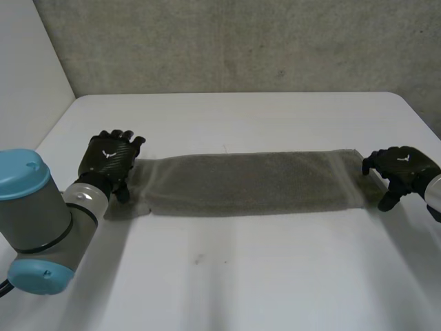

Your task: Fold the towel.

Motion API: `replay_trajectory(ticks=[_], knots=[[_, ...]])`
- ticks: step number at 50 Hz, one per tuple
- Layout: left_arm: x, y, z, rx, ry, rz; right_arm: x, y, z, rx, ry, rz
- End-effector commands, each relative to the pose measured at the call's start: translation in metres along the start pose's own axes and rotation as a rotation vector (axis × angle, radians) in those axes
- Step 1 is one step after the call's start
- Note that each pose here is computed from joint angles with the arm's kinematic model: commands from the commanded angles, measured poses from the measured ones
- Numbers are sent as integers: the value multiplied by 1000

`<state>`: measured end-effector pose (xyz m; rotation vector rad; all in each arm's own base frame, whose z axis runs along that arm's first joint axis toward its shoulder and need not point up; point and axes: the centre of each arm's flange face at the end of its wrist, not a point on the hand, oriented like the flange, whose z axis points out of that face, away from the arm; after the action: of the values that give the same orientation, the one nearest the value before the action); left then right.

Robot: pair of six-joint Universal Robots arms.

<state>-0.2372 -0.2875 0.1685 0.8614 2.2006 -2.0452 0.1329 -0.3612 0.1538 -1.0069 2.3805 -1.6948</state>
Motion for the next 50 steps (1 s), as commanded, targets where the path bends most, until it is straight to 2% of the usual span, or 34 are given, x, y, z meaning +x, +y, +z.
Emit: replay_trajectory(ticks=[1, 11, 32, 37, 43, 45, 50], knots=[[3, -1, -5, 1, 10, 0, -5, 21, 14, -6, -26, 4], [5, 2, -8, -10, 16, 1, 1, 25, 25, 44, 9, -29], [5, 3, -8, -12, 15, 1, 11, 37, 36, 26, 40, -24], [5, 4, -10, -16, 17, -1, 57, 41, 25, -11, 192, -8], [4, 0, -11, -7, 13, -1, 100, 40, 8, -12, 310, -22], [4, -2, -12, 0, 12, 0, 126, 39, 0, -15, 380, -58], [3, -2, -12, 1, 10, 0, 147, 27, -8, -7, 437, -134]])
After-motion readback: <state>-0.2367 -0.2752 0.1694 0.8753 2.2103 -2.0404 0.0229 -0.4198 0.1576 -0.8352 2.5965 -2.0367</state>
